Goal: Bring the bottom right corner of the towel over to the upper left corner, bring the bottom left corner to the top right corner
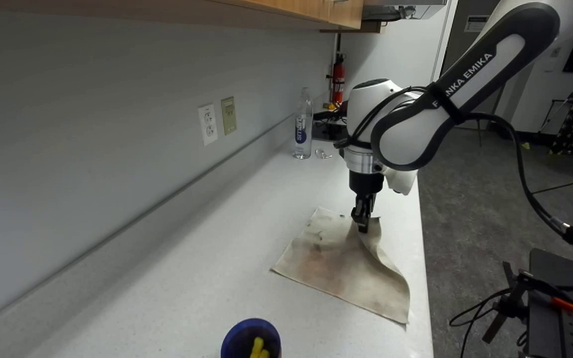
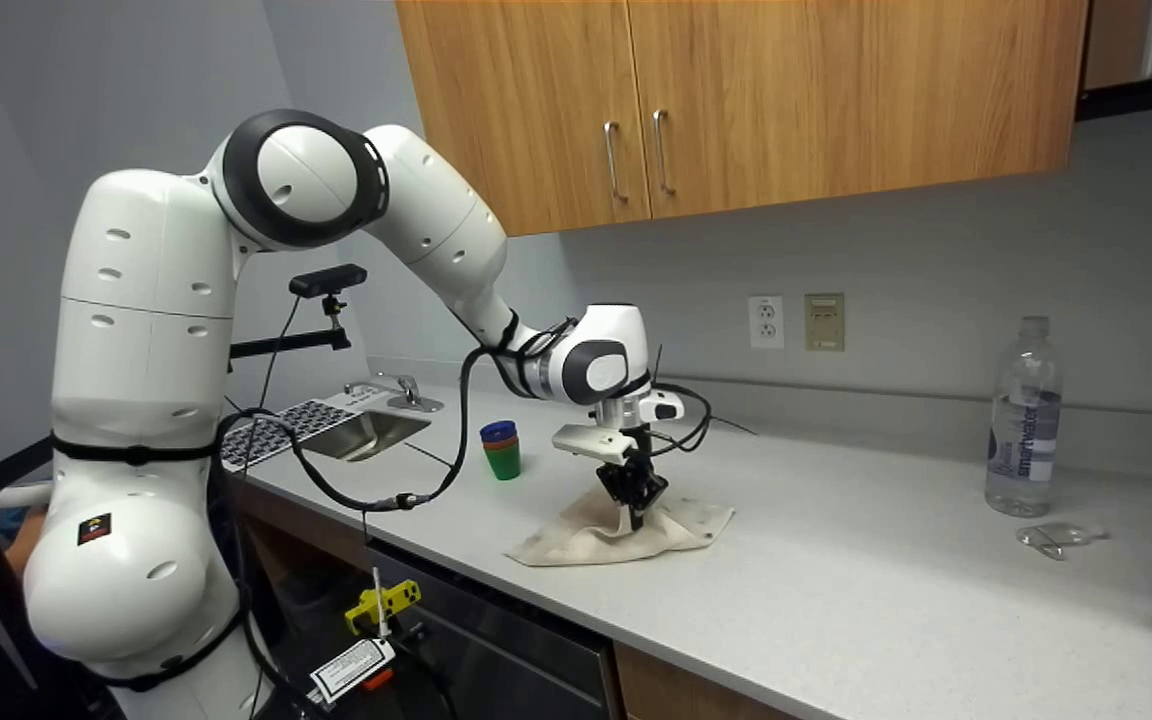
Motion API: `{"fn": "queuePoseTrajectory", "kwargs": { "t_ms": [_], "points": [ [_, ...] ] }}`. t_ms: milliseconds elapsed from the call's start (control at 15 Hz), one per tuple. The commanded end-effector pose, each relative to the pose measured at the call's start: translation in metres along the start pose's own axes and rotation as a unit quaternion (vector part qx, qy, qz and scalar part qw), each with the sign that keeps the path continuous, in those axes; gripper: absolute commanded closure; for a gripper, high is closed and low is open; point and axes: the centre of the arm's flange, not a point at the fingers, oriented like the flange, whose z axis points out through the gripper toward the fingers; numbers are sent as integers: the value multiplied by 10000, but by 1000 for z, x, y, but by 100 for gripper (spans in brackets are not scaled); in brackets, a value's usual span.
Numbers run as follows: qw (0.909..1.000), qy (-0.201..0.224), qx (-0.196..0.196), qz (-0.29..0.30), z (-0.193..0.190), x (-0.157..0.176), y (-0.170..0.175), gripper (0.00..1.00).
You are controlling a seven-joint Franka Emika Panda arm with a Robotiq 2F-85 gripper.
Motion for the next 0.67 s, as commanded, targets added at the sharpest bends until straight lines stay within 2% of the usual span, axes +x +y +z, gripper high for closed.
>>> {"fn": "queuePoseTrajectory", "kwargs": {
  "t_ms": [0, 600],
  "points": [
    [9985, 344, -427, -40, -2, 18, -28, 100],
    [9968, 578, -480, -258, -2, 44, -86, 100]
  ]
}}
